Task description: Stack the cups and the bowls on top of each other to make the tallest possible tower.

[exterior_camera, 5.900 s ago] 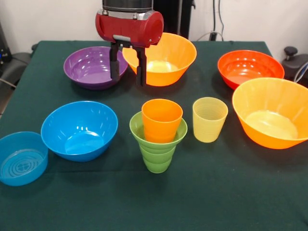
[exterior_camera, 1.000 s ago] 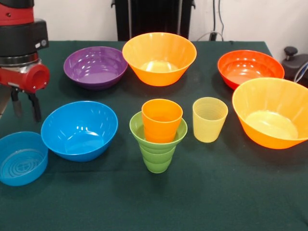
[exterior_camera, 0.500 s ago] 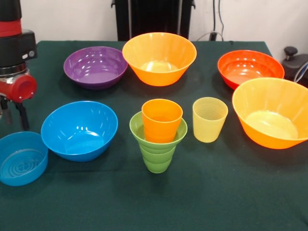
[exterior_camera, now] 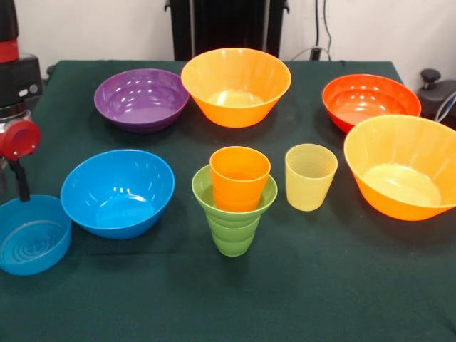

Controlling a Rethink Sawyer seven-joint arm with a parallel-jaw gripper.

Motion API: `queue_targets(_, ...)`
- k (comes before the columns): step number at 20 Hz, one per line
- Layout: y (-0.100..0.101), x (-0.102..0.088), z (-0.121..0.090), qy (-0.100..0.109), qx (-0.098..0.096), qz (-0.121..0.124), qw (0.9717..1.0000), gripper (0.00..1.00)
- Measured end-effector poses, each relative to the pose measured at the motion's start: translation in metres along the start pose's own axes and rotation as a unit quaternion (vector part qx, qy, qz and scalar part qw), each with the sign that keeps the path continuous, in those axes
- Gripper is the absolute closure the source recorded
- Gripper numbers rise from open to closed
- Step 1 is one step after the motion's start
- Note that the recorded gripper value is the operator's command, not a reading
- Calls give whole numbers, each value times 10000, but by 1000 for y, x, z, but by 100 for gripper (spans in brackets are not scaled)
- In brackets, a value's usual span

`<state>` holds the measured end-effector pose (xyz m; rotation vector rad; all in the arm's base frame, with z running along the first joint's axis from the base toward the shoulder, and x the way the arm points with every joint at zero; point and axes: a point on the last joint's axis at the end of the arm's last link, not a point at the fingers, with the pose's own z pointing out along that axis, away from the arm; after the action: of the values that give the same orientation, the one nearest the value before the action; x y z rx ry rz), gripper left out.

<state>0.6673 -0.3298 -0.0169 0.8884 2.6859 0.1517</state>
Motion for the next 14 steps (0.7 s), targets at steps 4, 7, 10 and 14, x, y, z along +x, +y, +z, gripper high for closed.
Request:
queue_targets(4,-3,-2,7,-14,-6,32,10000,0)
queue_targets(7,-6,-3,12,-16,-11,74,10000,0)
queue_targets(10,-7,-3,16,-10,-15,97,10000,0)
queue_targets(14,-7,-4,21,-24,-19,125,9999,0)
